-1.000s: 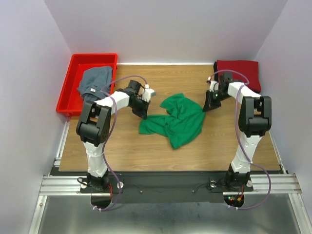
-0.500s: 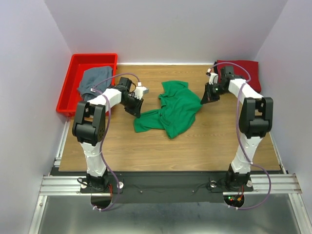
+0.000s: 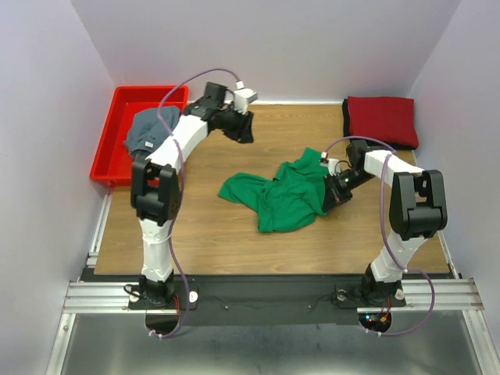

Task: Fold and stack the t-shirts
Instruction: Move the tshirt to the center of the board, then flatten the tshirt out

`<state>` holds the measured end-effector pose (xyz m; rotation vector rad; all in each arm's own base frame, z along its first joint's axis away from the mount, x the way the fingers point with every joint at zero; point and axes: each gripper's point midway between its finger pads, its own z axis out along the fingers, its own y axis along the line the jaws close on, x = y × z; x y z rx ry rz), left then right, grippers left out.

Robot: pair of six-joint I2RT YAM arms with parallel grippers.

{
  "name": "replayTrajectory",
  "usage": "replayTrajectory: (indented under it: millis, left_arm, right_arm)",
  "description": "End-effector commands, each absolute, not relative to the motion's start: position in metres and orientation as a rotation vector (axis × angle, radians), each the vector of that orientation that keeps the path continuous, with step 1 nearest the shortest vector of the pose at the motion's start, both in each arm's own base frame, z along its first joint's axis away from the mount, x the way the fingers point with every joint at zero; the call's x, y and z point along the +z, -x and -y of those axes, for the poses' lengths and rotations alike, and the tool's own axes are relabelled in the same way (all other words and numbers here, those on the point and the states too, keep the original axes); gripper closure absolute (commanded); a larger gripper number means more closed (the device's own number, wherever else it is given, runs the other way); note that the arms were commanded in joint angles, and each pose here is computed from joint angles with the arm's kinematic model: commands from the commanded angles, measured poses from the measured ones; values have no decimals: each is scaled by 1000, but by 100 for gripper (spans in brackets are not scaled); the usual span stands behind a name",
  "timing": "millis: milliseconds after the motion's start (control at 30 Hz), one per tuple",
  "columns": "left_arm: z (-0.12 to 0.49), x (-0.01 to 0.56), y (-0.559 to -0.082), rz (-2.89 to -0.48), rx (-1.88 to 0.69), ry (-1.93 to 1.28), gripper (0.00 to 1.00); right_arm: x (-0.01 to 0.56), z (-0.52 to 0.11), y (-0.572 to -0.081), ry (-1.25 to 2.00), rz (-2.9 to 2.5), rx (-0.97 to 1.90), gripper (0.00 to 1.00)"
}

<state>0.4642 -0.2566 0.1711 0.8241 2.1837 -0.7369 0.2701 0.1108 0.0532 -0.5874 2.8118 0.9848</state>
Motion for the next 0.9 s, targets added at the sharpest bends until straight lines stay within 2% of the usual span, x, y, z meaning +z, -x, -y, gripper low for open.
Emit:
replayTrajectory:
  millis: [0,67,100,133,233,267,300,367,433,633,767,800,867]
  left_arm:
    - [327,155,-462,-2192,-793,-888,46]
    - [350,168,-471,-2140,-814,-880,46]
    - [360,155,-476,-2143,-825,-885,46]
    - [376,153,-472,-2124,-839,-913,40]
    - [405,149,-473,-2059,-874,-946,39]
    - [416,147,-468,-2045,-893,-959,39]
    - [424,144,-469,-2032,-907,-955,38]
    - [437,143,-466,-2009,-915,-971,38]
    - [446,131,-466,-2013,-924,-983,37]
    - [465,109,-457,-2024,-940,-1004,35]
    - [468,95,-464,-2055,-913,-960,21]
    - [469,89,-465,-2059,-901,-960,17]
    - [472,85,-465,-2063,-881,-957,10]
  right_arm:
    - [73,-115,-259,704,-2740,1053,99]
    - [77,-115,-256,722,-2733,1049,99]
    - [79,-114,-255,734,-2732,1050,99]
    - [81,-113,-249,765,-2733,1059,97]
    - [88,-109,-242,795,-2740,1029,86]
    - [90,-106,-243,791,-2747,1002,77]
    - [95,-100,-249,783,-2734,936,62]
    - [109,-90,-266,716,-2677,892,47]
    - [117,-78,-285,638,-2642,854,38]
    - [125,-34,-358,412,-2587,694,37]
    - [125,-15,-389,297,-2577,707,35]
    - [127,-13,-393,293,-2572,700,30]
    - [133,-7,-401,291,-2552,674,27]
